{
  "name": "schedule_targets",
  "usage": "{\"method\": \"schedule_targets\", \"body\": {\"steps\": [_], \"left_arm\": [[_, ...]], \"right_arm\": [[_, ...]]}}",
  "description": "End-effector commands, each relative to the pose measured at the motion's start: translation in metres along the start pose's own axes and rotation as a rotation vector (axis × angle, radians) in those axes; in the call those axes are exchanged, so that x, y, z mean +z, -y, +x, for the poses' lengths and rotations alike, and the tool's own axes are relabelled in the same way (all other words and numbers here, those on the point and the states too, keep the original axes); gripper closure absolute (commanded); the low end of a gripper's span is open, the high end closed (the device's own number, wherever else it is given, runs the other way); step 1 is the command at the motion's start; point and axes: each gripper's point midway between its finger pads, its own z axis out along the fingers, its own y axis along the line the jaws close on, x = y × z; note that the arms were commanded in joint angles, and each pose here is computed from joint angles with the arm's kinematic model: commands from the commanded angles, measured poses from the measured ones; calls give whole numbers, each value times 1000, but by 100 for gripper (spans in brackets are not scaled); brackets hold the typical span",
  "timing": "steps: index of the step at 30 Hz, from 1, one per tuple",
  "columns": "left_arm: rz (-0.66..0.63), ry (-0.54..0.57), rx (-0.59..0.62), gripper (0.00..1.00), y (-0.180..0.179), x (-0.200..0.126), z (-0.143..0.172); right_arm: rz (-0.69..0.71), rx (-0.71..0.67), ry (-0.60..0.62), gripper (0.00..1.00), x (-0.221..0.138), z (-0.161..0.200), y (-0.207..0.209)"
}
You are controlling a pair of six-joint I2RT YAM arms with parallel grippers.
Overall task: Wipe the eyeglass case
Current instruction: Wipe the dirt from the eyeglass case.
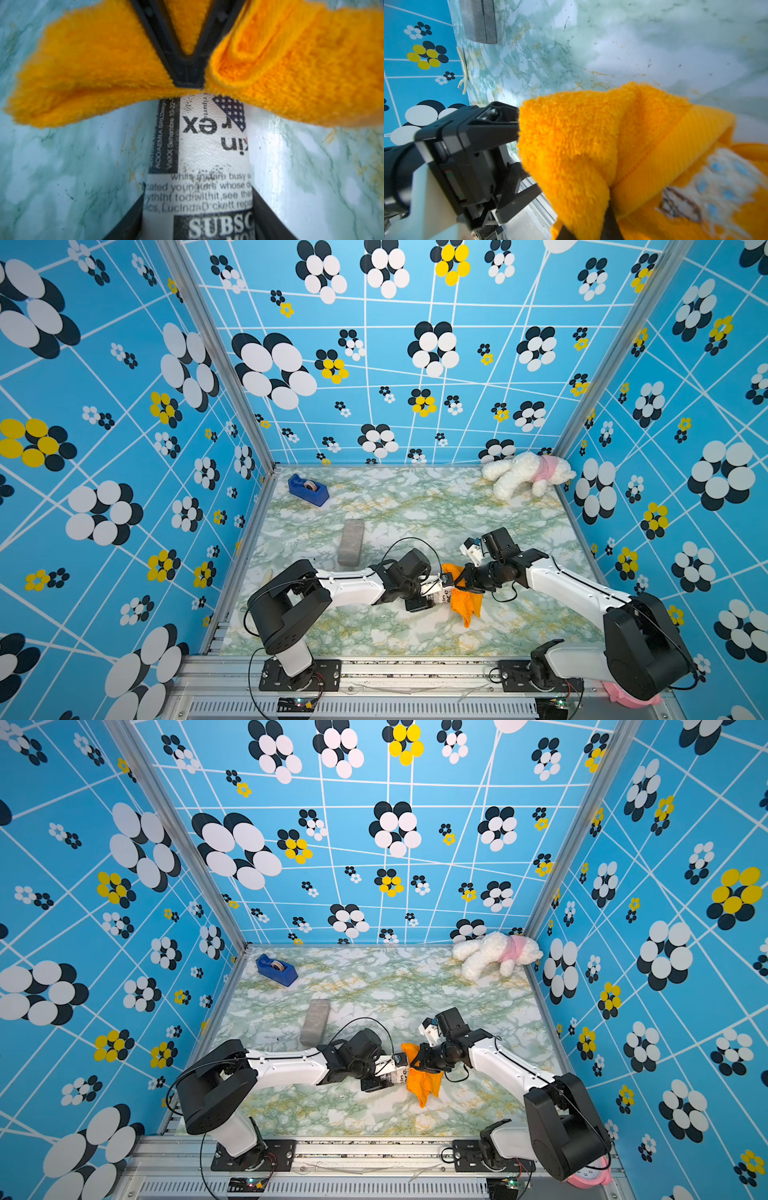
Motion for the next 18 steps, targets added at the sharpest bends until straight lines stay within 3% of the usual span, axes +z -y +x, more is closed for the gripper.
{"method": "schedule_targets", "body": {"steps": [1, 7, 11, 18], "left_arm": [[24, 212, 66, 67, 2, -2, -50], [7, 237, 44, 69, -1, 5, -50], [-9, 247, 38, 70, -4, 5, -51], [-27, 254, 37, 70, -5, 4, -47]], "right_arm": [[55, 54, -66, 100, 19, 19, 15], [-50, 70, -94, 100, 48, 9, -18], [-28, 87, -124, 100, 57, 14, -9], [86, 114, -69, 100, 25, 18, 25]]}}
